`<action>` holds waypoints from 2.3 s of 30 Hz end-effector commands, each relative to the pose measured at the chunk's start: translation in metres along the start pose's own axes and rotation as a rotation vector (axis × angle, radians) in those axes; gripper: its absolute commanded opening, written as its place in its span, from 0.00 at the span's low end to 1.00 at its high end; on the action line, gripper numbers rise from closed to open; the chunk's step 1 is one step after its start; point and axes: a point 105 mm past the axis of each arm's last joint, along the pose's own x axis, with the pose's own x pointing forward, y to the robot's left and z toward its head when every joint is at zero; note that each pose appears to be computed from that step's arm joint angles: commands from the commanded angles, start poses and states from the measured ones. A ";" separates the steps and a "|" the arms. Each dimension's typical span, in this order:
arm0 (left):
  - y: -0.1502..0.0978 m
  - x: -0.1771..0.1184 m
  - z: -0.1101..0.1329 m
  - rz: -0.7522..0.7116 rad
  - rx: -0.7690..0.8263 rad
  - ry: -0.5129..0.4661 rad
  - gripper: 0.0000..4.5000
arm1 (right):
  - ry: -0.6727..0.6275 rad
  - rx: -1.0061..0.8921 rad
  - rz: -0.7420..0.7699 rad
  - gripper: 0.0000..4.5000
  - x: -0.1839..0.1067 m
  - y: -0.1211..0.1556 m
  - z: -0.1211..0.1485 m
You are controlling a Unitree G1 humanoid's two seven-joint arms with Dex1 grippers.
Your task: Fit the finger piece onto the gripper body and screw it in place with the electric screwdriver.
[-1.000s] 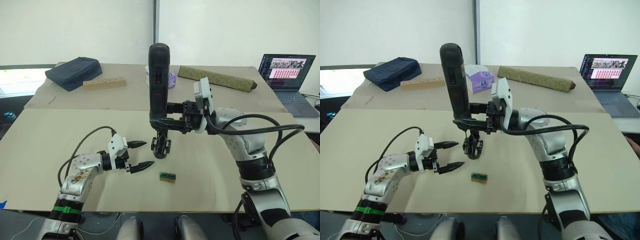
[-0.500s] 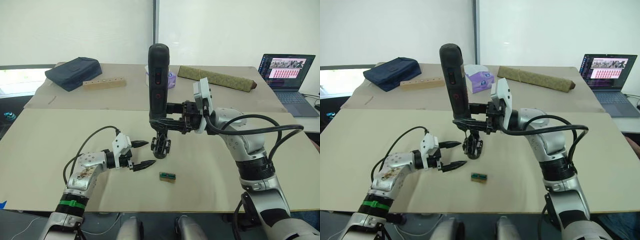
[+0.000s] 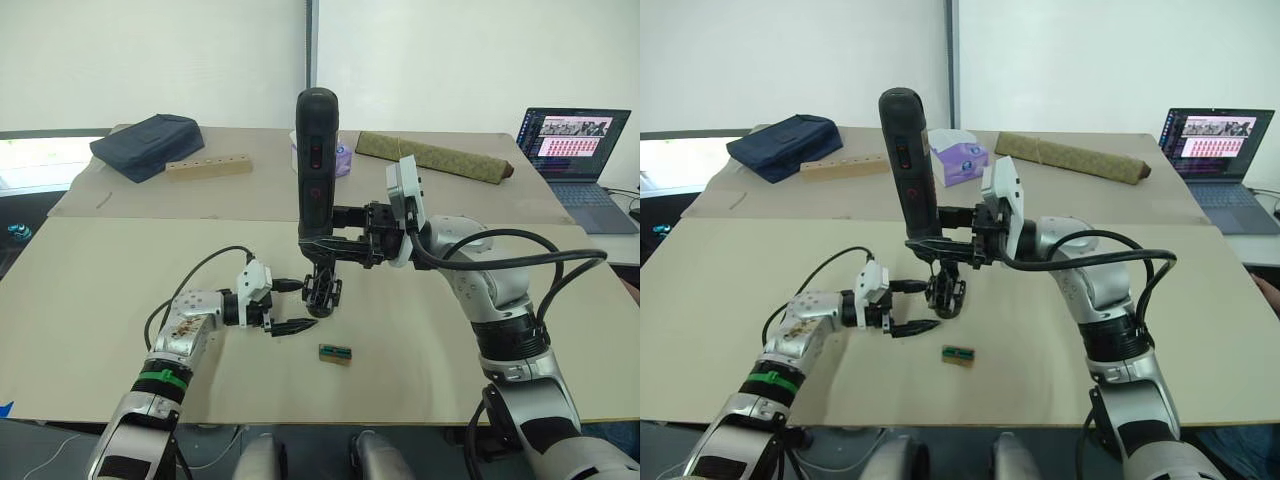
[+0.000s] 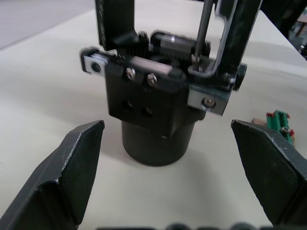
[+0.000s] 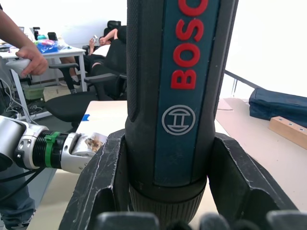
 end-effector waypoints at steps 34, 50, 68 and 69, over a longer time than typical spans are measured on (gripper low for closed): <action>0.007 0.029 -0.012 -0.046 0.043 0.052 0.51 | 0.060 -0.006 -0.019 0.42 -0.001 0.003 -0.009; 0.004 0.033 -0.015 -0.046 0.025 0.067 0.51 | 0.171 0.125 -0.057 0.42 -0.004 0.004 -0.055; 0.003 0.032 -0.018 -0.050 0.010 0.089 0.51 | 0.125 0.106 -0.040 0.42 -0.007 0.002 -0.042; 0.003 0.032 -0.020 -0.050 0.005 0.096 0.51 | 0.106 0.091 -0.023 0.42 -0.007 0.002 -0.035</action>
